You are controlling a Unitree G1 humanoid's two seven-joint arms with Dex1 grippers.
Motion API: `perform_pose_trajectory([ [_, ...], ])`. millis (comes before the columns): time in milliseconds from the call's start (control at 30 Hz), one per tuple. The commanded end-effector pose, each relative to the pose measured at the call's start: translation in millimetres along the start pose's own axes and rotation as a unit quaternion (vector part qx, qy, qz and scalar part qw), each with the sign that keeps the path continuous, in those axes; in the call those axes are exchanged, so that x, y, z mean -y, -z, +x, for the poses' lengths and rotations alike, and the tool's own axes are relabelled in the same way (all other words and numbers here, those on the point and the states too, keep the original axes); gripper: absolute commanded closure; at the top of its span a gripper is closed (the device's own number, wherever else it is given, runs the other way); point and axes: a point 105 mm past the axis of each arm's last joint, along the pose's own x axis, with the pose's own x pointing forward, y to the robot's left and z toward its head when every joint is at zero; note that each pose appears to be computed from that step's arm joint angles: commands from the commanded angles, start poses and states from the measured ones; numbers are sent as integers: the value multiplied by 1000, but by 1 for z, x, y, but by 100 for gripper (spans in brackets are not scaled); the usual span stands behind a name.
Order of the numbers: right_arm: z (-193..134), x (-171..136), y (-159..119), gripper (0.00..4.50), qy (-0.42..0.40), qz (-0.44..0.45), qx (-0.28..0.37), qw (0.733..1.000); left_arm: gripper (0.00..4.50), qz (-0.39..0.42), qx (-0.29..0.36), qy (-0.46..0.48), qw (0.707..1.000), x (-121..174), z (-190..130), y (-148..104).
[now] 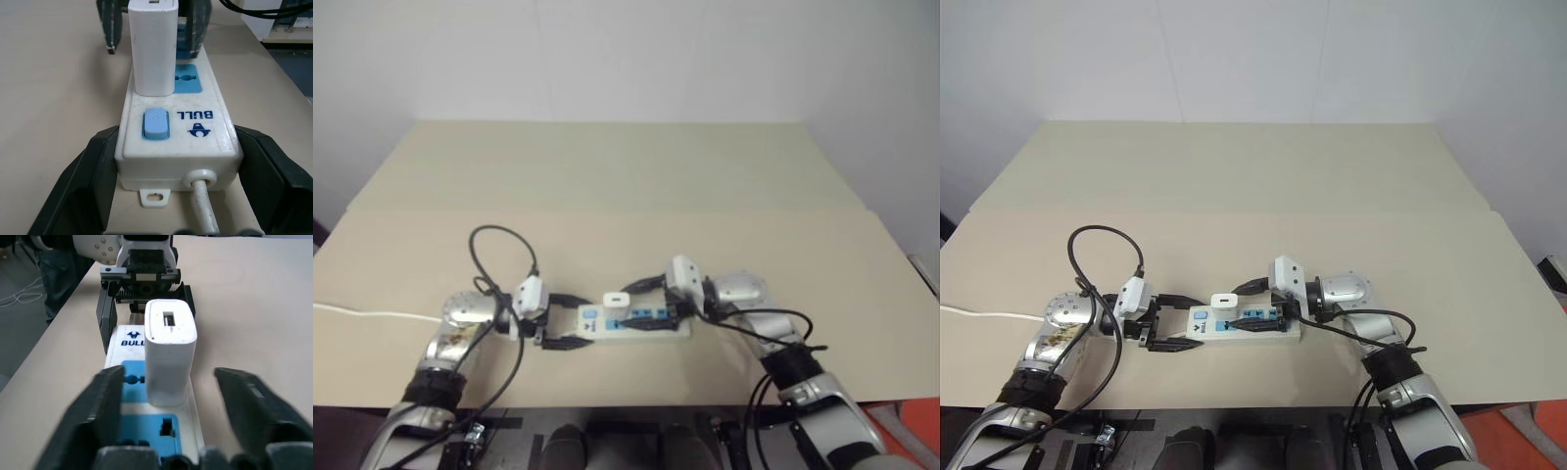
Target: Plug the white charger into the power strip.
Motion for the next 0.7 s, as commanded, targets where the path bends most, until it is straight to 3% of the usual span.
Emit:
perform_pose_trajectory([
  [33, -9, -7, 12, 5, -3, 11, -25, 1000, 127, 14, 1, 1, 1000, -1, 0, -5],
  [200, -20, -8, 3, 5, -7, 3, -25, 1000, 127, 14, 3, -8, 1000, -4, 1, -5],
  [567, -64, 3, -26, 5, 71, -45, -20, 996, 127, -4, 0, -25, 1000, -8, 0, -6],
  [700, -79, 4, -32, 0, 104, -52, -23, 993, 1, 20, 19, -4, 1000, -4, 0, -11],
])
